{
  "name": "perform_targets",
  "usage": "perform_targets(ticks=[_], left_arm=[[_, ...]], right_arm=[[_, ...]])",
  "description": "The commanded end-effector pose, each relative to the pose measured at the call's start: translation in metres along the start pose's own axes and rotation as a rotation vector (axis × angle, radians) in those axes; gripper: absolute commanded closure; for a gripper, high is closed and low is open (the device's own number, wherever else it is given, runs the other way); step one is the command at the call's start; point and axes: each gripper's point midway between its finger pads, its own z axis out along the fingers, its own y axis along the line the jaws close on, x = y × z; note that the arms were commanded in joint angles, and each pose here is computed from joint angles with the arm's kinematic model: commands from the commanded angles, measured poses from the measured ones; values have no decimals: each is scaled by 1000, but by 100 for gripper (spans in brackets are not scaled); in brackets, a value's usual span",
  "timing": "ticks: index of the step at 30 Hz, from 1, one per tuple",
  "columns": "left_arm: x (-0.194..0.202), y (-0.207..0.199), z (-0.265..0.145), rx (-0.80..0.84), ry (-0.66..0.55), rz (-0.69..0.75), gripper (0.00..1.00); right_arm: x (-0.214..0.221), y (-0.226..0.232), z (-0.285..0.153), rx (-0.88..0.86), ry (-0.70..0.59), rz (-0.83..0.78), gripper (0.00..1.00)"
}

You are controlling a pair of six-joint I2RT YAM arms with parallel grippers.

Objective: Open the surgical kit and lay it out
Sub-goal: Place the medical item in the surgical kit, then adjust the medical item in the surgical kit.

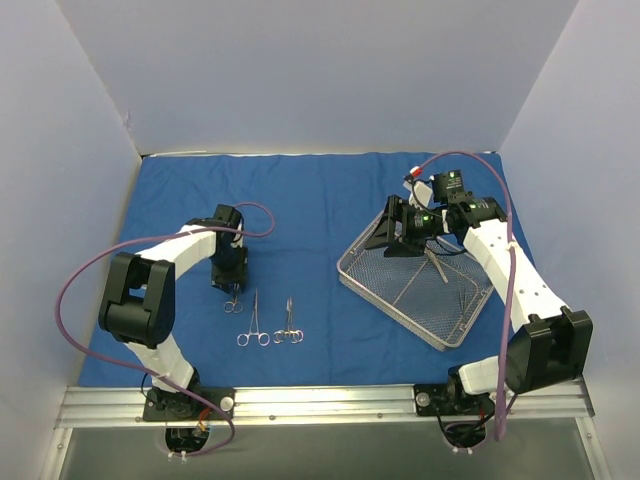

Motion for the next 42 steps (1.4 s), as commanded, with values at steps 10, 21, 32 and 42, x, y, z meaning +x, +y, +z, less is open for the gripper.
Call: perform_targets(ticks=[10,21,32,42], left_arm=[[-61,-5,-34,33,-144,9,60],[-71,-10,-13,39,-109,9,67],[-70,-4,8,5,-74,19,67],[-64,3,13,-11,-71,5,89]], right_arm=[[-7,-1,-1,8,0,-7,35],[-8,0,-4,16,-9,-11,35],[-8,-3,-1,18,-3,-1,35],[-9,-3,-2,21,-4,-9,36]])
